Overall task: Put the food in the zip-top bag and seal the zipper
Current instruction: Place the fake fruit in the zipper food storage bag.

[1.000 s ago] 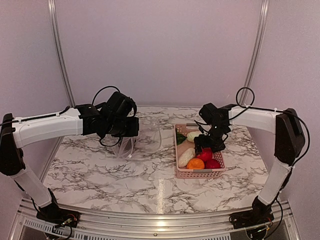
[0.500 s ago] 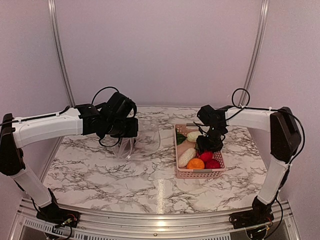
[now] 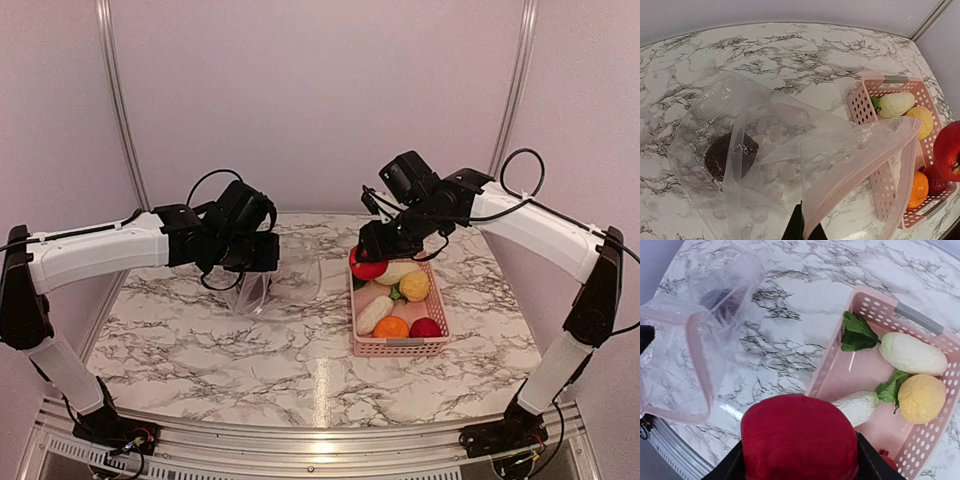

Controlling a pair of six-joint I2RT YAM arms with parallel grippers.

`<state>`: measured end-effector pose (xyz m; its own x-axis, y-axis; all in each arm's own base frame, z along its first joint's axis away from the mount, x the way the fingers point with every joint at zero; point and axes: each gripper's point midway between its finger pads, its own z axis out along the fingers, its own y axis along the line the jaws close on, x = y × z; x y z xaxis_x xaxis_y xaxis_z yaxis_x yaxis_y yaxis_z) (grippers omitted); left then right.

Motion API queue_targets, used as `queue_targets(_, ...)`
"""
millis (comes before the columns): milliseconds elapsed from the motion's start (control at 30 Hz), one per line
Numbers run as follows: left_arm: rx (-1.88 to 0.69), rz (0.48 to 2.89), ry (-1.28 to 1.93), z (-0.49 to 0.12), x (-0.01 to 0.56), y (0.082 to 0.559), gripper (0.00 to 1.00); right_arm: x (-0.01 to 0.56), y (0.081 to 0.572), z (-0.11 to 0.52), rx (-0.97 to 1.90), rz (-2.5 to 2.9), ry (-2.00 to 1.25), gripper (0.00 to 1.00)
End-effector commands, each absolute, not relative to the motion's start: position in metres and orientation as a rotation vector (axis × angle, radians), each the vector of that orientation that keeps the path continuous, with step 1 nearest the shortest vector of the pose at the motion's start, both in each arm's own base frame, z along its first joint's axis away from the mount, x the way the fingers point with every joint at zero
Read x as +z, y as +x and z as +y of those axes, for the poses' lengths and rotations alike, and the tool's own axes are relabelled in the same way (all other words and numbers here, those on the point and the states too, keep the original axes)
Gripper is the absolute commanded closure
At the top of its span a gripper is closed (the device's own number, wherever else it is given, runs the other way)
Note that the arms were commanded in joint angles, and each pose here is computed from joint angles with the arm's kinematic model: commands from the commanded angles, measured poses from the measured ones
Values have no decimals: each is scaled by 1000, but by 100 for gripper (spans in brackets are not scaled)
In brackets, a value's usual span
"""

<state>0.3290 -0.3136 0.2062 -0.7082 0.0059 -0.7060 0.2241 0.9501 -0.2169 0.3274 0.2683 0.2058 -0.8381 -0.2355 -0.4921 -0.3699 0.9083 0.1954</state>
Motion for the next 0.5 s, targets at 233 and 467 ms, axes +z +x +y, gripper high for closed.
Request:
queue_targets(233, -483, 2354, 34, -322, 204, 345, 100, 288, 308, 362, 903, 2205, -667, 48)
queue_targets(467, -510, 2351, 51, -330, 211, 349, 100, 278, 313, 389, 937, 2162, -771, 46)
